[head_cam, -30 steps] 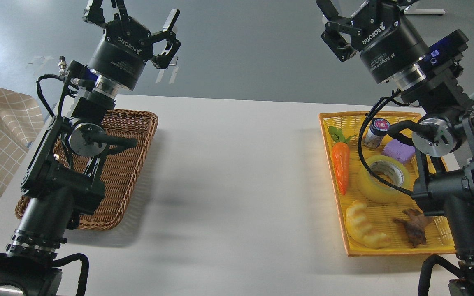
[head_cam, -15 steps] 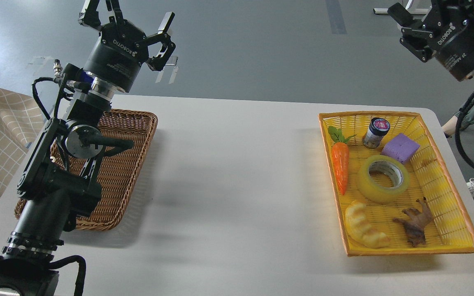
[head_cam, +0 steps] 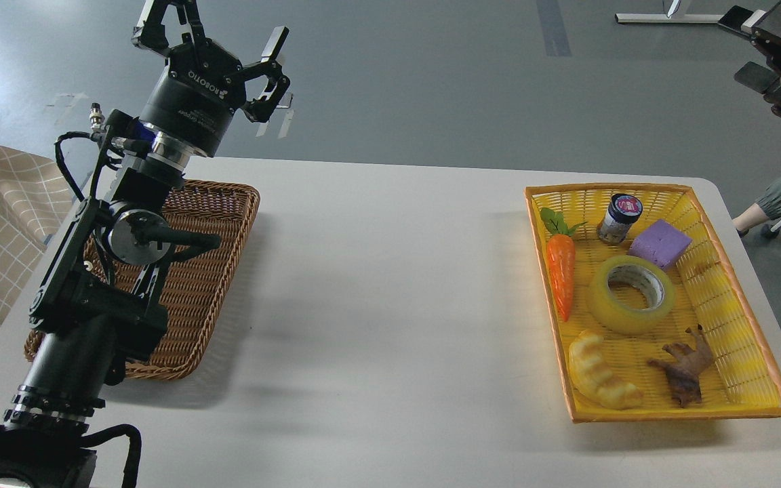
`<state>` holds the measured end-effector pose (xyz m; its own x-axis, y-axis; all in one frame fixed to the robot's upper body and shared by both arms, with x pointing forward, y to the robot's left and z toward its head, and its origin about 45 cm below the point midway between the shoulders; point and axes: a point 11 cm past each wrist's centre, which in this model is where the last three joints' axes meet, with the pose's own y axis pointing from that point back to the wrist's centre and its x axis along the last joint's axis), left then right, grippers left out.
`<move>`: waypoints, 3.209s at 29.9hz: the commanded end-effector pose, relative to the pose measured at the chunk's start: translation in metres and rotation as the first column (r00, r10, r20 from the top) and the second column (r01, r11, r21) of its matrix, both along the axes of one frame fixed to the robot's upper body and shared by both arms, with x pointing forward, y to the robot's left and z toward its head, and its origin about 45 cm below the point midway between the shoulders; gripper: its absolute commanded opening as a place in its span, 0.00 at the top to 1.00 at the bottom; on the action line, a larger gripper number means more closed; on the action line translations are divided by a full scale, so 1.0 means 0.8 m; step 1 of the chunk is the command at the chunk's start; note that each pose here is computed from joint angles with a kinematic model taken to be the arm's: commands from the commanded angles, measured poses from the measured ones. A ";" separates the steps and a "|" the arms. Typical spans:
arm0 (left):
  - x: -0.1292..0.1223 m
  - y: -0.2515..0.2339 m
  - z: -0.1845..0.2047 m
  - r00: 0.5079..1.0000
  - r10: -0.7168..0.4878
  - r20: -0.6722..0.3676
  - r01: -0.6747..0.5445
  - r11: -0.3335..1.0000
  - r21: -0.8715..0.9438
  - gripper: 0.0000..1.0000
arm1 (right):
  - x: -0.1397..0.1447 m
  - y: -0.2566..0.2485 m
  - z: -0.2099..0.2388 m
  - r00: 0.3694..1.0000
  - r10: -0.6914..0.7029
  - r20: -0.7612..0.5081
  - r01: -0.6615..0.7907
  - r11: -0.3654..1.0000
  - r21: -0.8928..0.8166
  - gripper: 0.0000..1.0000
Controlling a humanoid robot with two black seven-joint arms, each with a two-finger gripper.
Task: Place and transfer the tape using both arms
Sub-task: 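Lower the right gripper into the yellow tray toward the yellow tape roll, then grasp the yellow tape roll with the right gripper and lift it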
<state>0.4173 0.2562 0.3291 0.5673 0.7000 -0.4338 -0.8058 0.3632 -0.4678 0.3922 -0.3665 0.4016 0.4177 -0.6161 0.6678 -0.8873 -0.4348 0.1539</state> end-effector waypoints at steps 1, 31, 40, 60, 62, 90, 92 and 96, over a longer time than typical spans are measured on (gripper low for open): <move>-0.001 0.002 -0.002 1.000 0.004 -0.001 -0.004 1.000 -0.003 0.02 | -0.002 -0.008 0.013 1.000 -0.013 0.021 0.013 1.000 -0.018 0.00; -0.004 0.010 -0.008 1.000 0.012 -0.015 -0.012 1.000 0.020 0.02 | -0.042 -0.002 -0.192 0.993 -0.036 -0.108 -0.060 0.642 -0.764 0.04; -0.007 0.021 -0.015 0.999 0.028 -0.026 -0.028 0.999 0.028 0.02 | -0.056 0.009 -0.243 0.981 -0.049 -0.189 -0.106 0.678 -0.727 0.06; -0.007 0.034 -0.010 0.999 0.042 -0.020 -0.041 0.998 0.049 0.02 | -0.069 0.006 -0.301 0.953 -0.110 -0.282 -0.121 0.718 -0.686 0.13; -0.007 0.034 -0.010 0.999 0.043 -0.021 -0.042 0.998 0.048 0.02 | -0.070 0.005 -0.305 0.950 -0.115 -0.289 -0.121 0.717 -0.686 0.14; -0.008 0.040 -0.015 0.998 0.053 -0.031 -0.051 0.997 0.060 0.02 | -0.085 0.004 -0.331 0.933 -0.131 -0.334 -0.142 0.719 -0.680 0.41; -0.009 0.040 -0.017 0.998 0.054 -0.034 -0.052 0.997 0.060 0.02 | -0.085 0.004 -0.332 0.933 -0.130 -0.334 -0.142 0.720 -0.679 0.44; -0.008 0.041 -0.016 0.998 0.056 -0.034 -0.054 0.997 0.063 0.02 | -0.085 0.007 -0.333 0.934 -0.127 -0.335 -0.143 0.724 -0.675 0.56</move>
